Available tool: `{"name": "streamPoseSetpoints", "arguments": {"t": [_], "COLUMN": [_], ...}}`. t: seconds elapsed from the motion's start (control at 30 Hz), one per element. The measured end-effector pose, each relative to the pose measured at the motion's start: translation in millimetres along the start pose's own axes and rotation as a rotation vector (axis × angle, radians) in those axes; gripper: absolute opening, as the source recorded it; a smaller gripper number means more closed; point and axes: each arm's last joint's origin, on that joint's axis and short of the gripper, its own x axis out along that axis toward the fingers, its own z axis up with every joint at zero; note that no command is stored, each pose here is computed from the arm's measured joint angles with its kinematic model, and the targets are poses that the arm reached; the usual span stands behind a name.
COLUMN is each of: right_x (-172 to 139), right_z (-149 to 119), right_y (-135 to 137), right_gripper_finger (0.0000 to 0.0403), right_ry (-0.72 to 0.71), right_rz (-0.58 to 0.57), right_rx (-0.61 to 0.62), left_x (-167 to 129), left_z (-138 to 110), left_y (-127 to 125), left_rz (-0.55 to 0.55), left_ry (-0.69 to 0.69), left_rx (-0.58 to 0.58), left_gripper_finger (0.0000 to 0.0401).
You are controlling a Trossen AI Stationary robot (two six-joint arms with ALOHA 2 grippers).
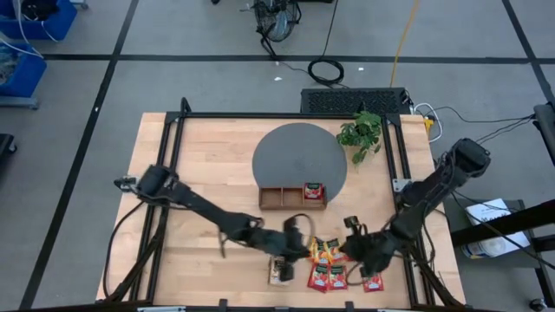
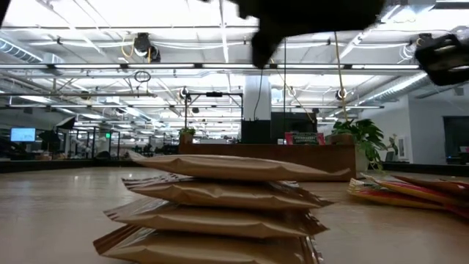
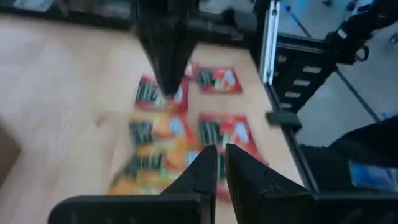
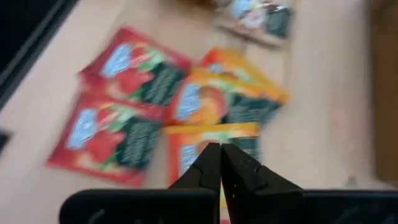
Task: Pick & Place Tea
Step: Put the yellow tea bag into the middle wooden organizer
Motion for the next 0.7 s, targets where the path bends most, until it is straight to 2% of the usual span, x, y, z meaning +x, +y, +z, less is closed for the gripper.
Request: {"name": "streamPoseSetpoints", "arguments": {"t": [0.07,0.2,0.4,0.57,0.7], "right_x": [-1,-1,19,36,43], "right_z": [-5,-14,-25,-30,-32], "right_y": [11,26,32,30,29], "right_gripper_finger": [0.0001,0.0001,0.0,0.0,0.0], "right_ry": [0.016,0.016,0.04,0.059,0.077], "right_rz": [0.043,0.048,-0.04,-0.102,-0.107], "right_rx": [-0.018,-0.008,-0.034,-0.033,-0.01], "left_x": [18,47,70,74,84], "left_z": [11,25,18,22,11], "left_y": [4,12,29,41,55], "left_rz": [0.017,0.053,0.058,0.015,0.006], "left_ry": [0.068,0.122,0.19,0.181,0.221], "left_rx": [0.002,-0.009,0.017,-0.073,-0.138], "left_gripper_finger": [0.0037,0.0038,0.0046,0.0108,0.0167]}}
